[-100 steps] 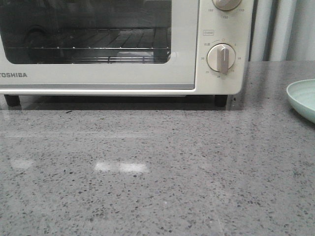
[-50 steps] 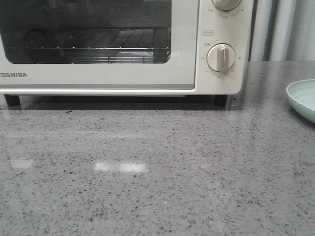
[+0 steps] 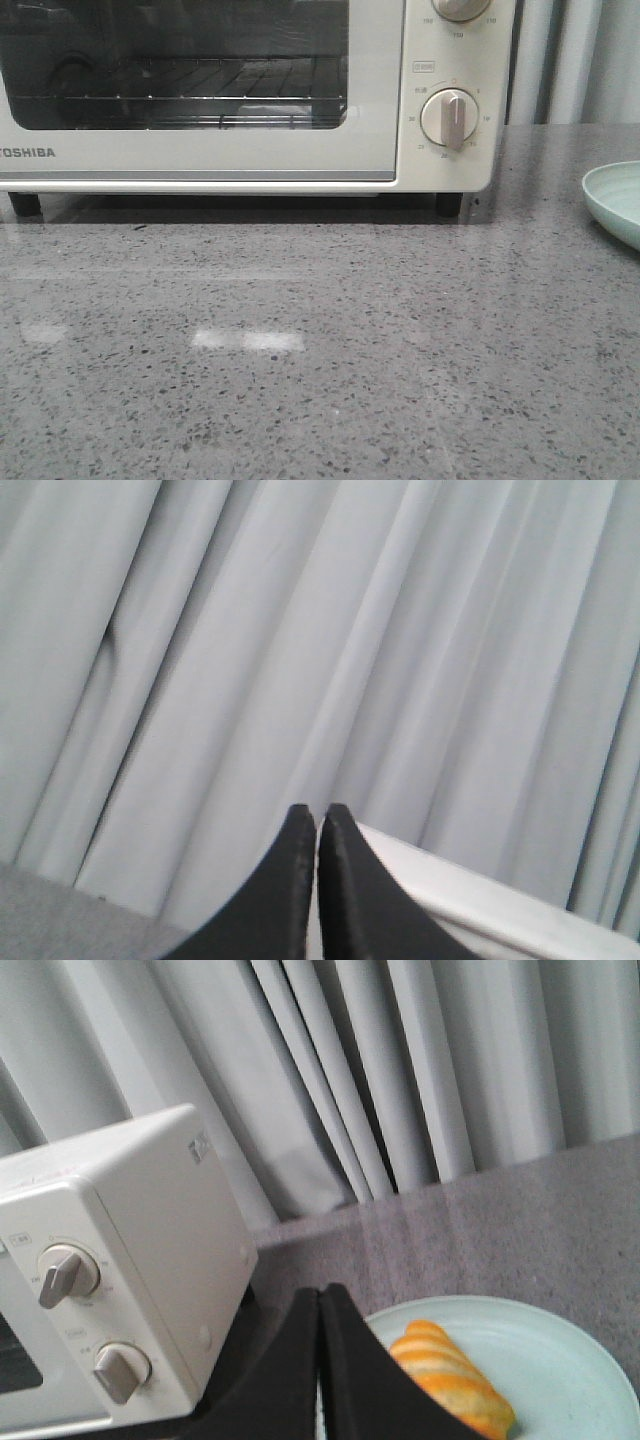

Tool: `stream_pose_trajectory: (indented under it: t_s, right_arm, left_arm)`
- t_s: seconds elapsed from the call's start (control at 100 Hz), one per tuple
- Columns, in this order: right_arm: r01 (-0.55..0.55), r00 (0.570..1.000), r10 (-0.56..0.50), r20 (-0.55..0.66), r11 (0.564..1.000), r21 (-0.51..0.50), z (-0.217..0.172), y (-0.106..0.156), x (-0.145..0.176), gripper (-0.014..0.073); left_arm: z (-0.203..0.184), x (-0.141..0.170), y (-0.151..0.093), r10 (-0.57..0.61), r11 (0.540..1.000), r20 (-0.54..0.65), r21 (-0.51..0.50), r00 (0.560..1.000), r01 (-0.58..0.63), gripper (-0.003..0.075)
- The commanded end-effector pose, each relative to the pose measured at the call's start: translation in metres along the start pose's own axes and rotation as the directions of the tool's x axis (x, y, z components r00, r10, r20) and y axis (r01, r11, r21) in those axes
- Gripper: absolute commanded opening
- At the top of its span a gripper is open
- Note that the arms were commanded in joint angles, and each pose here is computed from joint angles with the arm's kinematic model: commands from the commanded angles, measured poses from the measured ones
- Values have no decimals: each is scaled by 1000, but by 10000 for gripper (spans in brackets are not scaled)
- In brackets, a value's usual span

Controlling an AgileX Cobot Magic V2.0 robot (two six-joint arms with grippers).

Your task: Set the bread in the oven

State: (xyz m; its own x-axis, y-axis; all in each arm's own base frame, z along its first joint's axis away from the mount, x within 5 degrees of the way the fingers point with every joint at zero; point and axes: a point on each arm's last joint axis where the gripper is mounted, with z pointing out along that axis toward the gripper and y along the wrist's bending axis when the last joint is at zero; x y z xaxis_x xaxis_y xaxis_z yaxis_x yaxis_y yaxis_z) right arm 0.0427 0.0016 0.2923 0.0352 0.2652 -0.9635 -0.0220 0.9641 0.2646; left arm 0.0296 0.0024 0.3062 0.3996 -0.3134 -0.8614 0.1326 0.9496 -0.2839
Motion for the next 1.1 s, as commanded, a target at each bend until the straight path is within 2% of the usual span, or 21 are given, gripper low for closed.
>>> stream_pose_trajectory:
  t_s: [0.0, 0.09, 0.24, 0.42, 0.53, 0.67, 0.89, 1.09]
  right_arm:
    - [21, 1000, -21, -7, 1000, 2, 3, 7, -26, -76]
    - [90, 992, -89, -87, 996, 9, 6, 12, -41, -76]
    - [109, 977, -105, -188, 994, 14, 14, 20, -68, -76]
    - [214, 950, -214, -227, 976, -26, 21, 29, -96, -76]
    - [199, 946, -208, -249, 978, -60, 26, 36, -111, -76]
    - [185, 924, -206, -321, 978, -96, 39, 43, -123, -76]
    - [184, 907, -209, -365, 978, -101, 58, 50, -141, -76]
    - [186, 891, -213, -401, 977, -106, 71, 55, -159, -76]
  left_arm:
    - [7, -28, -11, 29, 999, 33, 31, 999, -30, -21]
    - [16, -43, -19, 97, 994, -42, 55, 994, -94, -21]
    - [36, -59, -29, 133, 989, -163, 80, 978, -122, -21]
    - [65, -76, -40, 183, 981, -249, 116, 951, -159, -21]
    - [84, -80, -50, 211, 967, -290, 203, 934, -155, -21]
    - [107, -79, -65, 233, 935, -333, 334, 914, -117, -21]
    - [136, -65, -74, 209, 924, -412, 379, 887, -42, -21]
    - [151, -42, -85, 226, 900, -493, 435, 840, 14, -21]
